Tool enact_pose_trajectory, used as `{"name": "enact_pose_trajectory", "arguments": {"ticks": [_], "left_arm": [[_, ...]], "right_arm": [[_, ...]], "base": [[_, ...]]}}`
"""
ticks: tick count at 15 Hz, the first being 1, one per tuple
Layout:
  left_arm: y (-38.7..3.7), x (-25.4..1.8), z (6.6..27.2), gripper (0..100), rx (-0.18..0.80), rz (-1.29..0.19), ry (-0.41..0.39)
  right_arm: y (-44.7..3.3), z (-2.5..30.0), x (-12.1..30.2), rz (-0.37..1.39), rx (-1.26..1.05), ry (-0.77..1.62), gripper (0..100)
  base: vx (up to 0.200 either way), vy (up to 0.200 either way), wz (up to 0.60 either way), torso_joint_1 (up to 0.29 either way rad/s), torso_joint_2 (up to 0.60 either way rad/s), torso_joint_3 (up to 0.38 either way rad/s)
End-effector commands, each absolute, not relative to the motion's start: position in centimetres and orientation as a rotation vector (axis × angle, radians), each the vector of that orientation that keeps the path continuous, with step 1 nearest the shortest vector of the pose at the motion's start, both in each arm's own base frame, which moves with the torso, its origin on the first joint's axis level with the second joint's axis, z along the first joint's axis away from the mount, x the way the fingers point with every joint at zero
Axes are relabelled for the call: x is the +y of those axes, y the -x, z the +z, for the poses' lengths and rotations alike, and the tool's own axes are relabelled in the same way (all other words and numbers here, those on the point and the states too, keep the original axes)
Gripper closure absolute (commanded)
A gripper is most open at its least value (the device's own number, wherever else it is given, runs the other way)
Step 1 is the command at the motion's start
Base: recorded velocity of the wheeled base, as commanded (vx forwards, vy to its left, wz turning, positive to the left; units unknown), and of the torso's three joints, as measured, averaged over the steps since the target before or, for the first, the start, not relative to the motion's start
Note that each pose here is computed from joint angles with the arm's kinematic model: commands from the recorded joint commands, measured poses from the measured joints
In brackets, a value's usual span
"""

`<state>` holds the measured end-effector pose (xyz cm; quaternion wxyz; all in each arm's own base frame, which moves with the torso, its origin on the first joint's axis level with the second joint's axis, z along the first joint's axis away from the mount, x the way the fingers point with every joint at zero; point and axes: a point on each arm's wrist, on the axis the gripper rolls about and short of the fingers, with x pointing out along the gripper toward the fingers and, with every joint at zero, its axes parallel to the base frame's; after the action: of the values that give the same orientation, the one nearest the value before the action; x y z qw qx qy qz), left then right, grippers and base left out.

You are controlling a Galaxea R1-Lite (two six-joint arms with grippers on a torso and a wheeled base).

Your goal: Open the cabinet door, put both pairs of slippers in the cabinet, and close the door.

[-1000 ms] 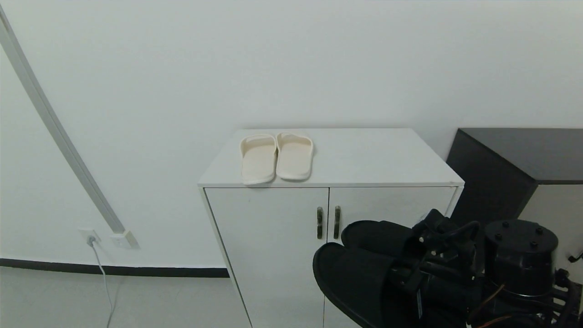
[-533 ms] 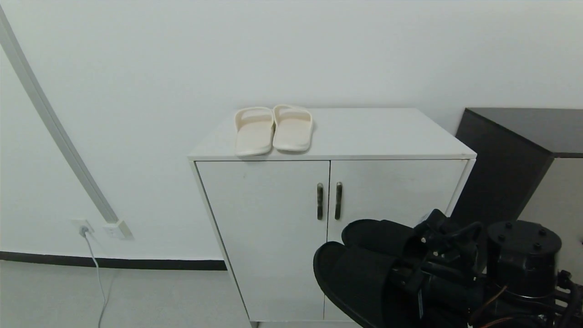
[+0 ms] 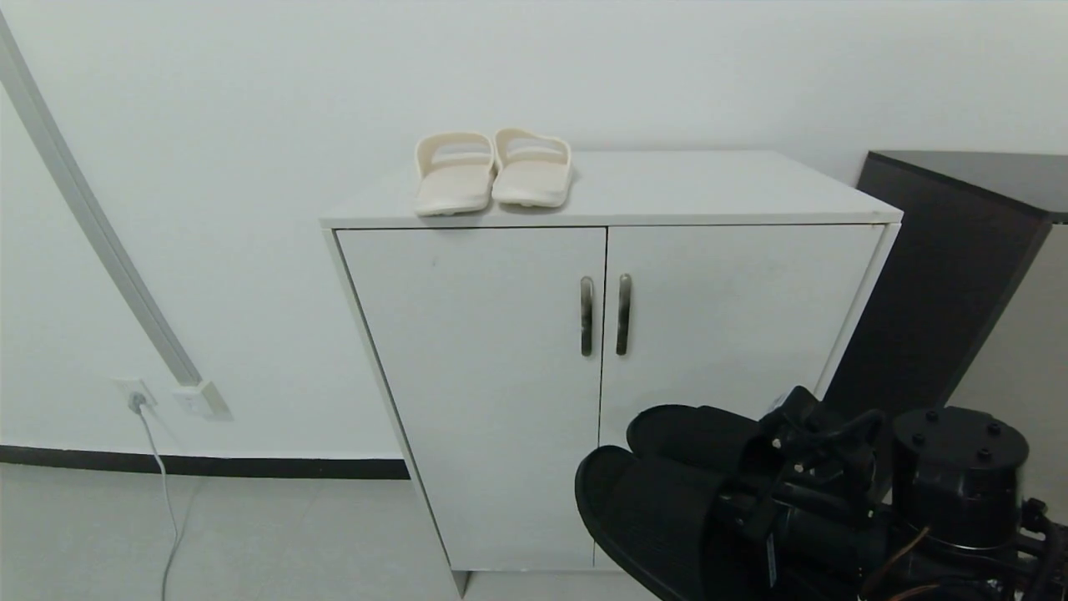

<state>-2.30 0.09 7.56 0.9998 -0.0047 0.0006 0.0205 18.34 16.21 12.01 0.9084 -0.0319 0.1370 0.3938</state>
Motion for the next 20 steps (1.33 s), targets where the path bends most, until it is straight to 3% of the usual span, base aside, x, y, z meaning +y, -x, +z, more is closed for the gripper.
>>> {"name": "enact_pose_trajectory", "arguments": {"ticks": [1,7,17,19,20], "left_arm": [[2.3,0.1,7.5,0,0.003,0.041,-0.002],[2.3,0.1,7.5,0,0.005,0.028,-0.008],[2.2,0.1,7.9,0,0.017,0.017,-0.02],[3.1,0.1,11.5,0,-0.077,0.014,0.033],[3.1,0.0,14.4,0,-0.064,-0.007,0.08]], "right_arm": [[-18.8,11.2,16.2,0.798,0.316,0.075,100],[-18.8,10.5,16.2,0.795,0.303,0.076,100],[-18.7,10.1,16.0,0.801,0.259,0.099,100],[-18.7,10.2,16.1,0.8,0.255,0.097,100],[-18.9,10.0,16.3,0.801,0.261,0.096,100]], "base": [[0.0,0.0,0.0,-0.095,0.45,0.349],[0.0,0.0,0.0,-0.04,0.42,0.369],[0.0,0.0,0.0,-0.001,0.05,0.041],[0.0,0.0,0.0,0.0,0.0,0.0],[0.0,0.0,0.0,0.0,0.0,0.0]]}}
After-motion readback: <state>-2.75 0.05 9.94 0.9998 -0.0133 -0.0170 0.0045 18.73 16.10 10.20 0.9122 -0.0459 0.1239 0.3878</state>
